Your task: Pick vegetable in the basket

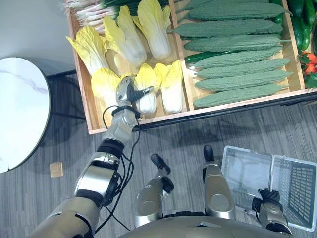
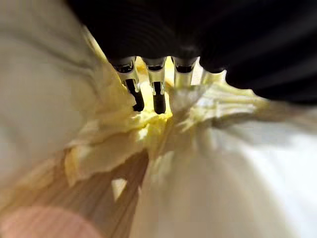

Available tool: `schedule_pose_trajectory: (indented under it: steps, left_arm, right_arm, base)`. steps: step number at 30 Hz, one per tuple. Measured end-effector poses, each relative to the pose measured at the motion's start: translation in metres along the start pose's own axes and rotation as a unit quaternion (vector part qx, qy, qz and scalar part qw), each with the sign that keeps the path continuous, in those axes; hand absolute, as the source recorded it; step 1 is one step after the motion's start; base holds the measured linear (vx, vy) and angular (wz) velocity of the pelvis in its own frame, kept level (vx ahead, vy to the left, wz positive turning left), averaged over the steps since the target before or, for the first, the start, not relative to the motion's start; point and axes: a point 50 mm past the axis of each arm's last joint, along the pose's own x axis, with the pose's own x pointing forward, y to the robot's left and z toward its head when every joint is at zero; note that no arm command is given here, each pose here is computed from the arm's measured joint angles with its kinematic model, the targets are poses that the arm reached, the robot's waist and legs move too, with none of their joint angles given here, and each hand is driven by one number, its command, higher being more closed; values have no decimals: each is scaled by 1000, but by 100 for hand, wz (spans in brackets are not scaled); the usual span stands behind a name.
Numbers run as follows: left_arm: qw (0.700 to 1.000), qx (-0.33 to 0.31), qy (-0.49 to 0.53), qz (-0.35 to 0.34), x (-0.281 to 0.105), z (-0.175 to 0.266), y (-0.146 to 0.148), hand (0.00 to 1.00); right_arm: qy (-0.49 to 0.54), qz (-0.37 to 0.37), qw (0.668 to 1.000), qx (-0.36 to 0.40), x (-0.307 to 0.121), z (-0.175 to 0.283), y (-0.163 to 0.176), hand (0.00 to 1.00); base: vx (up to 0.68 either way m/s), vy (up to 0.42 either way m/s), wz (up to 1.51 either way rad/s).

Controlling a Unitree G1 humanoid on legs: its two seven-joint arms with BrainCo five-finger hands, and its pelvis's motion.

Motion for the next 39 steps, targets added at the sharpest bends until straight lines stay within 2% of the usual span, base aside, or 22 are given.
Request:
schedule_pose_trajectory:
  steps: [7, 15, 19, 23, 30, 35, 39]
  left_arm:
    - [1000, -15, -25, 7, 5, 10, 7, 100]
    - [999, -13, -13, -38, -2, -2, 0, 100]
    - [999, -14, -26, -13, -5, -5, 16, 100]
    - [997, -61, -42, 28, -10, 2, 34, 100]
    - [990, -70, -105, 68, -14, 25, 52, 100]
    - [979, -86, -158, 101, -21, 49, 62, 100]
    - [969, -109, -188, 115, -53, 47, 66, 100]
  right_arm:
    - [10, 17, 1000, -3, -3, -6, 9, 100]
    - [36, 41, 998, -12, -11, -24, 19, 100]
    - [56, 46, 997, -16, -16, -40, 17, 100]
    - [82, 44, 995, -22, -23, -61, 10, 100]
    - [88, 30, 996, -7, -23, -63, 4, 100]
    - [26, 19, 999, 11, -18, -32, 6, 100]
    - [-54, 14, 998, 12, -20, 4, 8, 100]
  base:
    - [104, 1, 18]
    - [105, -34, 15]
    - [46, -30, 14]
    - [28, -14, 14]
    - [-23, 13, -15]
    - [-2, 36, -85]
    - [82, 32, -165]
